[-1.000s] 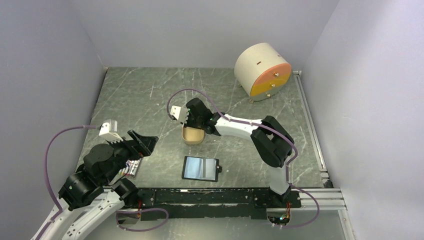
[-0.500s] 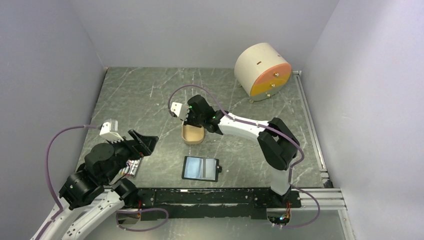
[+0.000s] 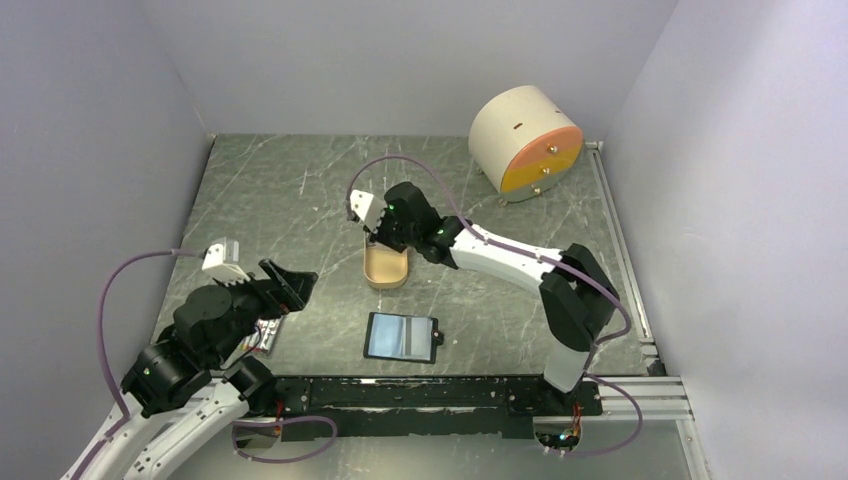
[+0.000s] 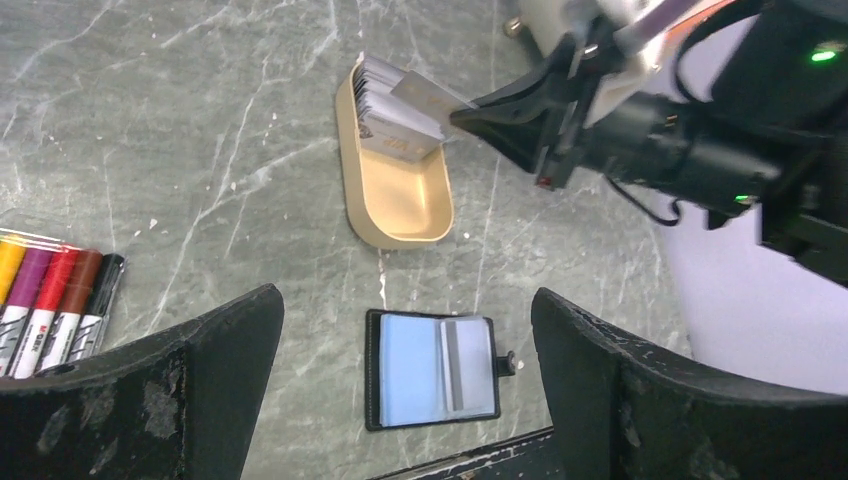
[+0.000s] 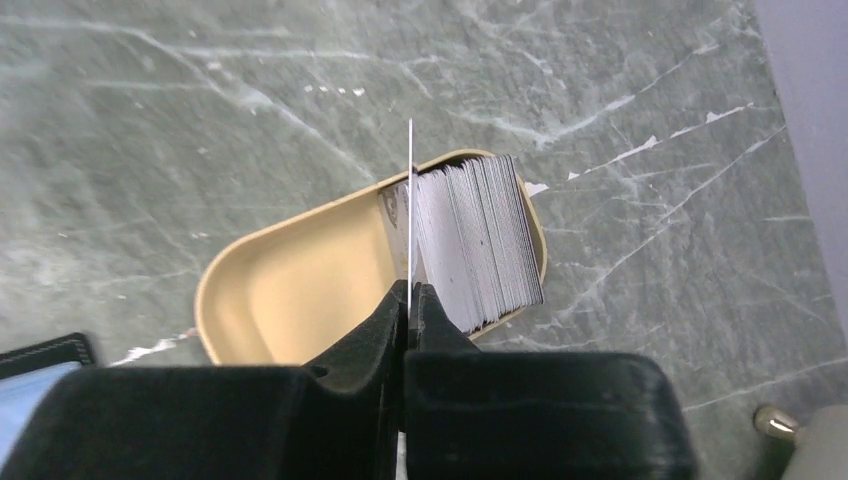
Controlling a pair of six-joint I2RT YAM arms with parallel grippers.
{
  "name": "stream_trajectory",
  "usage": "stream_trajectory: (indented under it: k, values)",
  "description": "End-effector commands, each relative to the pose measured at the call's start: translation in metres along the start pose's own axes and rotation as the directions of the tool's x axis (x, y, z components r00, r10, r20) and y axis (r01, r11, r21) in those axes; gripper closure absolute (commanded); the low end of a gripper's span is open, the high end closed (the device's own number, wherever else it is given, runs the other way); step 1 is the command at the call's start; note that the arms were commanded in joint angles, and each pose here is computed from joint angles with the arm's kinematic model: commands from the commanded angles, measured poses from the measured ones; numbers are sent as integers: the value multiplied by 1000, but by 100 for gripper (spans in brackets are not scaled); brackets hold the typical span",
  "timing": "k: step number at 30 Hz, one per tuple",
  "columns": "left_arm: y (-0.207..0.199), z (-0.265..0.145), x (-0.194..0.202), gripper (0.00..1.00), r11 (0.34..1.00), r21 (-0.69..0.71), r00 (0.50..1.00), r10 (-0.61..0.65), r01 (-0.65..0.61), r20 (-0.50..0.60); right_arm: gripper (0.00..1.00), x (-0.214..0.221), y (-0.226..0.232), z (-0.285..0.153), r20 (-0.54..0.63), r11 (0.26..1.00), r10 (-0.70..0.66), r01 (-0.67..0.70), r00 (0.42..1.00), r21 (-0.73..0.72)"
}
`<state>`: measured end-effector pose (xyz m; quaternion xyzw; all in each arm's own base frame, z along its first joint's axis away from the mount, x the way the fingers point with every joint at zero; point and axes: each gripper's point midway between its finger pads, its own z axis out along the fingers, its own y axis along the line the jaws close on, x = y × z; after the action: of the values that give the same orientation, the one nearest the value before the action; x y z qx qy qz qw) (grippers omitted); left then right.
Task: Put the credit cards into the card holder
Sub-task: Pick up the credit card from the storage box, then insert the credit card into the card holder.
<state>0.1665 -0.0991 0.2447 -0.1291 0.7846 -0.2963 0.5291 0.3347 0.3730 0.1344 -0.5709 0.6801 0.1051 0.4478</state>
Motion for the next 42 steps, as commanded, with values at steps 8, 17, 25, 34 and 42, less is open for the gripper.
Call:
stream_trajectory:
  k: [8, 17, 25, 34, 42]
  values:
    - [-9, 31, 33, 2, 999, -17, 986, 26, -29, -165, 100, -36, 24, -66, 124, 868, 496, -489, 860, -81]
    - [-18, 50, 84, 7, 997, 72, 941, 36, -13, -337, 100, -8, 73, -109, 61, 509, 860, -846, 507, -160]
    - [-10, 66, 137, 21, 998, 52, 861, 8, 22, -509, 100, 12, 118, -130, 17, 298, 953, -927, 303, -225]
    - [14, 72, 197, 43, 995, 1, 769, -77, 100, -634, 100, 36, 166, -128, -57, 108, 991, -983, 118, -149]
    - [22, 68, 212, 51, 993, -15, 742, -99, 119, -664, 100, 64, 184, -126, -49, 30, 998, -997, 33, -68]
